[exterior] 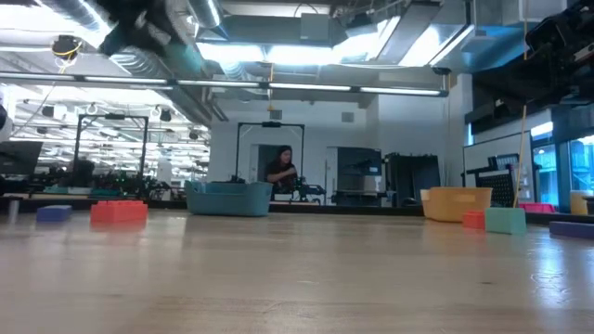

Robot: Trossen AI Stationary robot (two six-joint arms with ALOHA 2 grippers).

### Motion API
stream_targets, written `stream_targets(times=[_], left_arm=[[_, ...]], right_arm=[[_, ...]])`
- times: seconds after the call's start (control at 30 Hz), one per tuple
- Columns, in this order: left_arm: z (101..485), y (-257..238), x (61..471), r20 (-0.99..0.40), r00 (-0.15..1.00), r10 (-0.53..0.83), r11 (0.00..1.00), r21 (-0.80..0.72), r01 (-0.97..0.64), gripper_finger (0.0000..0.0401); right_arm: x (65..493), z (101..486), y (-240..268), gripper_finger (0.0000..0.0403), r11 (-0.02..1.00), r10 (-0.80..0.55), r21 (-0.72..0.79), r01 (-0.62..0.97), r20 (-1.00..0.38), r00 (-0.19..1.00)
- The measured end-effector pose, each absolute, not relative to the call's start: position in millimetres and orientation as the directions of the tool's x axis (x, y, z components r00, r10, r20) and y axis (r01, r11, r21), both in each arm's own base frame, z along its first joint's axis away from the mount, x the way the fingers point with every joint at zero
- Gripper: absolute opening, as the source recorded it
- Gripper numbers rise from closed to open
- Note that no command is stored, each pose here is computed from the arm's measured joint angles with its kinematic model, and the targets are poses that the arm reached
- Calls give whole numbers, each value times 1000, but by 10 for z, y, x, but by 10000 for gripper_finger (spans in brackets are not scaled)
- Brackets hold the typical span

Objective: Sort & place blocks by color
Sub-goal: Put the left sky blue block into the blue bin

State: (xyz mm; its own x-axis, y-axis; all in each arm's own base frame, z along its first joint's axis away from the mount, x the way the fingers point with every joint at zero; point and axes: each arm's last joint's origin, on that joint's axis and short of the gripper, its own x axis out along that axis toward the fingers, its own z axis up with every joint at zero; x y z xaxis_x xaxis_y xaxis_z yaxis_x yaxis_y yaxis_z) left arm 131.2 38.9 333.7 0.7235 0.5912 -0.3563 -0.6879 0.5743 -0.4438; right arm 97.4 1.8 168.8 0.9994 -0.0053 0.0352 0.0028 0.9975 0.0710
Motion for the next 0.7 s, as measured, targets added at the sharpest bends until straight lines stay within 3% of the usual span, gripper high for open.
stream_targets(times=[0.17,0.37,0.47,0.7], left_arm=[[3345,335,1447,-205,796,569,662,-460,-591,125],[3024,199,1639,-70,878,474,762,-466,-449,125],[2897,150,1661,7,895,445,777,-499,-383,125],[2790,144,1628,38,896,443,779,-511,-363,125]], right_arm=[[974,1687,18,25,997,-5,71,3,35,999],[974,1688,18,25,997,-5,71,3,35,999],[974,1688,18,25,997,-5,71,3,35,999],[974,1688,18,25,997,-5,71,3,35,999]])
